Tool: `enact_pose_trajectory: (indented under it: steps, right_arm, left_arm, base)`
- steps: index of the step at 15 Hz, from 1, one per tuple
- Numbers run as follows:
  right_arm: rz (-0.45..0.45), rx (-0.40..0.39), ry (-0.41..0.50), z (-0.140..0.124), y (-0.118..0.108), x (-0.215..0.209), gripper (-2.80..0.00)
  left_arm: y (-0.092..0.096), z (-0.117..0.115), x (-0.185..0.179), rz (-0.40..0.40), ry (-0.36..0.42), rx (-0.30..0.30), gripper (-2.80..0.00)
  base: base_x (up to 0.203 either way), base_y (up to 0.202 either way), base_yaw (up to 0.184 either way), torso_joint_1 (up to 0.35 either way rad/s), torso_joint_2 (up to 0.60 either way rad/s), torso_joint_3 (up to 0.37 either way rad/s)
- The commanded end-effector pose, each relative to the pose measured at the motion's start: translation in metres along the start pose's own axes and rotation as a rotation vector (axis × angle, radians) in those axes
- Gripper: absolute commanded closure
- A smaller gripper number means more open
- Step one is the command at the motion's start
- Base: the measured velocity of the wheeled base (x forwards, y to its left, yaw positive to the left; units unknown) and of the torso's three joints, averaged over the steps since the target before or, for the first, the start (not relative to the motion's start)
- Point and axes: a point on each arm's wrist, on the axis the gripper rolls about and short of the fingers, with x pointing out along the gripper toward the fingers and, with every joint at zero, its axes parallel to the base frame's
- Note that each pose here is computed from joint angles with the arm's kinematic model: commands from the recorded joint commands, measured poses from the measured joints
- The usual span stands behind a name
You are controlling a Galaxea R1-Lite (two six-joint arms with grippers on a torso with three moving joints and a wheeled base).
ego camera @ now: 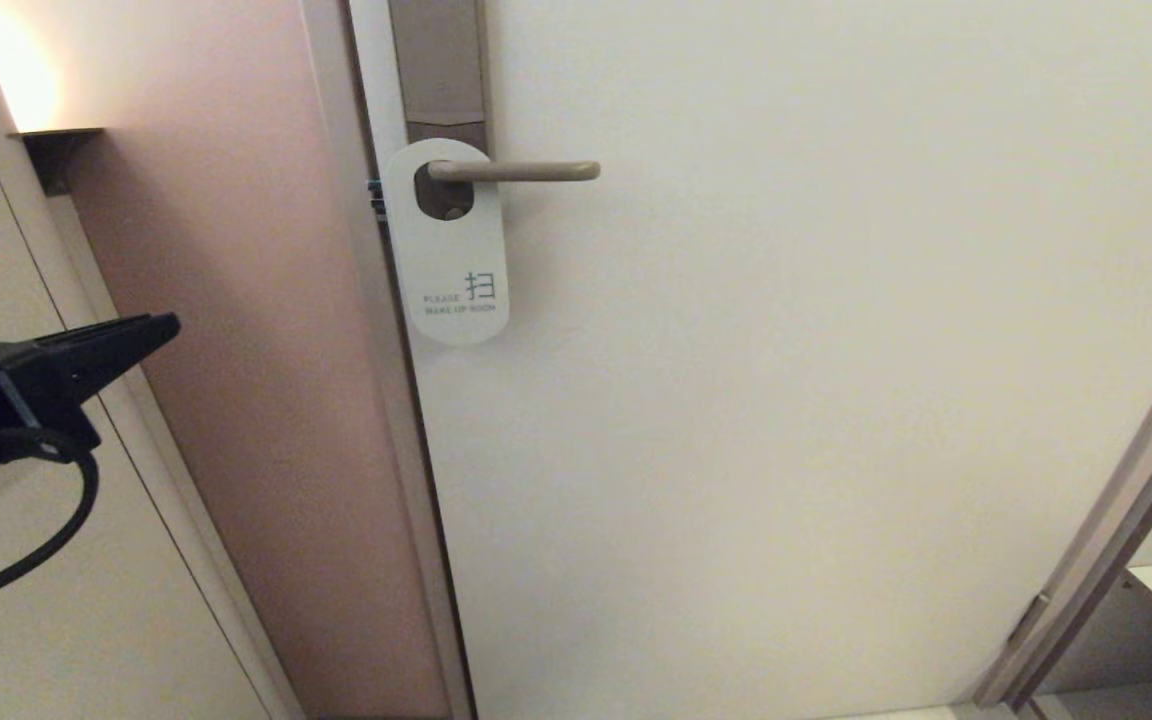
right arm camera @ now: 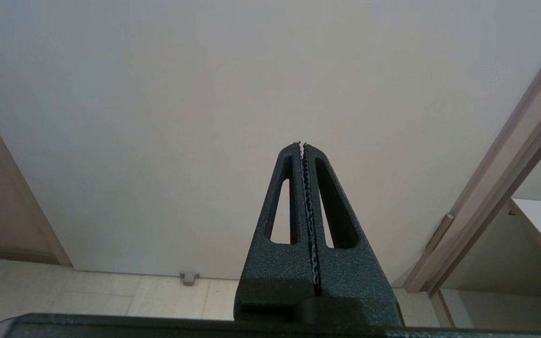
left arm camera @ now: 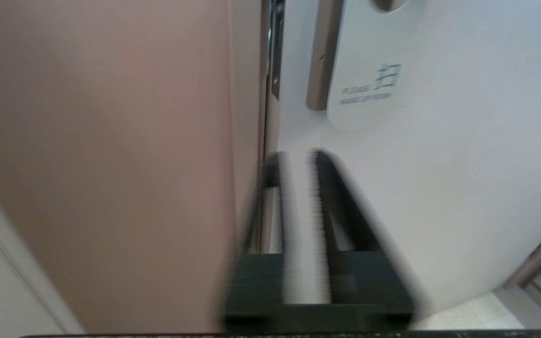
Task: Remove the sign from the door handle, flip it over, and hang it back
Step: Take down the sign
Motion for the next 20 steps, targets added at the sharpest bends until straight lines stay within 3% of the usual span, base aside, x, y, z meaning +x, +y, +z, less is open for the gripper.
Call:
enact_pose_trajectory:
  steps: [1, 4, 8, 10, 12, 17, 20]
  right_arm:
    - [0.001, -0.001, 0.001, 0.0, 0.0, 0.0, 0.0]
    - [0.001, -0.001, 0.001, 0.0, 0.0, 0.0, 0.0]
    - [0.001, 0.001, 0.001, 0.0, 0.0, 0.0, 0.0]
    - [0.001, 0.0, 0.001, 0.0, 0.0, 0.0, 0.0]
    - [0.001, -0.001, 0.002, 0.0, 0.0, 0.0, 0.0]
    - [0.001, -0.001, 0.001, 0.0, 0.0, 0.0, 0.0]
    - [0.001, -0.001, 0.001, 0.0, 0.0, 0.0, 0.0]
  left_arm:
    - [0.005, -0.008, 0.025, -0.003, 0.062, -0.014, -2.8]
    - [0.004, -0.01, 0.046, -0.073, 0.061, -0.011, -2.8]
    - [0.005, -0.013, 0.069, -0.127, -0.001, 0.004, -2.8]
    - [0.004, -0.016, 0.075, -0.216, 0.005, 0.004, -2.8]
    - [0.005, -0.02, 0.082, -0.251, 0.029, -0.004, -2.8]
    - [0.007, -0.026, 0.11, -0.321, 0.077, -0.078, -2.8]
    - [0.007, -0.024, 0.124, -0.412, 0.092, -0.127, -2.8]
  base:
    - [0.0, 0.0, 0.0, 0.0, 0.0, 0.0]
    - [0.0, 0.0, 0.0, 0.0, 0.0, 0.0]
    - [0.0, 0.0, 0.0, 0.0, 0.0, 0.0]
    - [0.0, 0.0, 0.0, 0.0, 0.0, 0.0]
    - [0.0, 0.0, 0.0, 0.0, 0.0, 0.0]
    - [0.0, 0.0, 0.0, 0.0, 0.0, 0.0]
    - [0.0, 0.0, 0.0, 0.0, 0.0, 0.0]
